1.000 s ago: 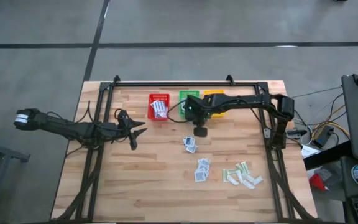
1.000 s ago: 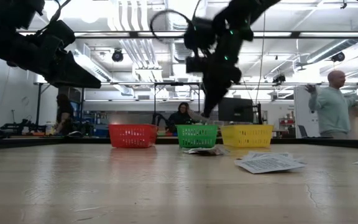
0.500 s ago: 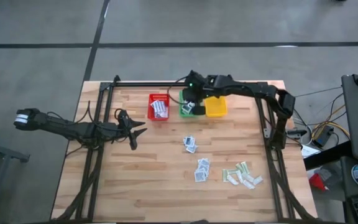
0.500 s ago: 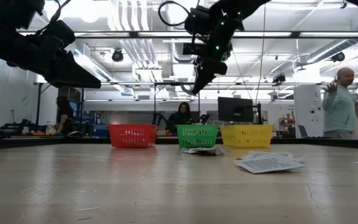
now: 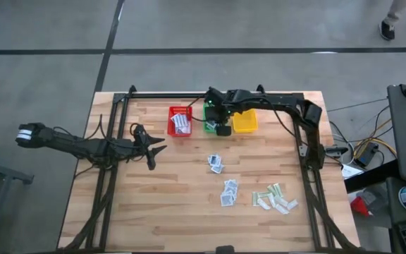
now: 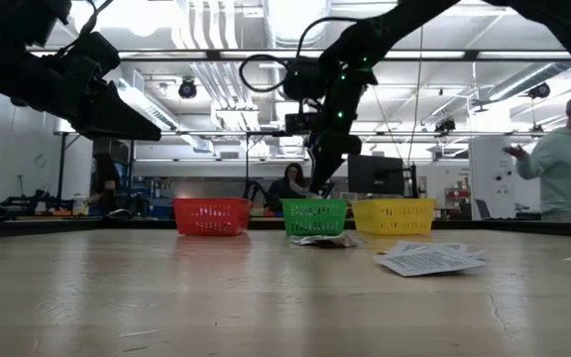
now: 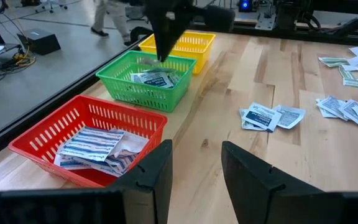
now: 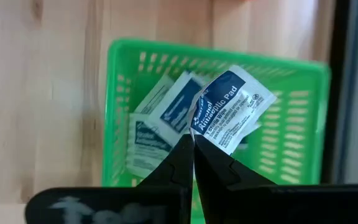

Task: Pick & Place First Aid Supplies
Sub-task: Put the alcohol pad into the green basket

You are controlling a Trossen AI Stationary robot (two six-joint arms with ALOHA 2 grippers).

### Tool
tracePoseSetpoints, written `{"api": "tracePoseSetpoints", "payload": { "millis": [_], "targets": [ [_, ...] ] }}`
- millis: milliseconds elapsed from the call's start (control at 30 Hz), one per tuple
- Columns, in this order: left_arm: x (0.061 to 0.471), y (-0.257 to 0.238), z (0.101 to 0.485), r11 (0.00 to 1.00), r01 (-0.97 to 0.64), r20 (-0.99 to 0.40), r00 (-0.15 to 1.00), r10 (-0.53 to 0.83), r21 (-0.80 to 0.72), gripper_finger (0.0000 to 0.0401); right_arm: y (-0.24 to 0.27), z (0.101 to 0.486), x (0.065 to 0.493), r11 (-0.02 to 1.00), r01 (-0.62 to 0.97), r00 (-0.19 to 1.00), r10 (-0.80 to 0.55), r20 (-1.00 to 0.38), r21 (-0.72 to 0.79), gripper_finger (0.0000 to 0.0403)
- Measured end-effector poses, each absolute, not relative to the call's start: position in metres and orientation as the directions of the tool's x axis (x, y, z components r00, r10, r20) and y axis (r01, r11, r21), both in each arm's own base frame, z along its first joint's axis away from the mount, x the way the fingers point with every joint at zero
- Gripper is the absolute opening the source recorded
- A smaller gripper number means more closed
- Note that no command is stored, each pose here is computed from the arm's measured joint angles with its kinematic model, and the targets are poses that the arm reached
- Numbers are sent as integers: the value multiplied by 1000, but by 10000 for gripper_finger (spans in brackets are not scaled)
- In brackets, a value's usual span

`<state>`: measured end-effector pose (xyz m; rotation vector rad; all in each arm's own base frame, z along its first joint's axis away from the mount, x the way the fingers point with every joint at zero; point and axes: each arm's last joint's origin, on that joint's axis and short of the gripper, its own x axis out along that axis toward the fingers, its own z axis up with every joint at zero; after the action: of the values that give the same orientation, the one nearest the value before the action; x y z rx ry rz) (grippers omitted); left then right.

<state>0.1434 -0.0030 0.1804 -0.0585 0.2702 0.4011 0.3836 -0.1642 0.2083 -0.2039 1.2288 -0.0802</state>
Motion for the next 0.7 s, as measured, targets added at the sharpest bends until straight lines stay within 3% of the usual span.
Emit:
{"api": "tracePoseSetpoints", "payload": {
  "millis": [367, 700],
  "targets": [
    [143, -3, 180, 920, -393, -271, 885, 378, -1, 133, -165, 209, 382, 982, -49, 327, -156, -932, -182, 18],
    [143, -3, 180, 920, -392, -271, 885, 377, -1, 133, -166, 208, 380, 985, -33, 312, -154, -938, -172, 121]
  ]
}}
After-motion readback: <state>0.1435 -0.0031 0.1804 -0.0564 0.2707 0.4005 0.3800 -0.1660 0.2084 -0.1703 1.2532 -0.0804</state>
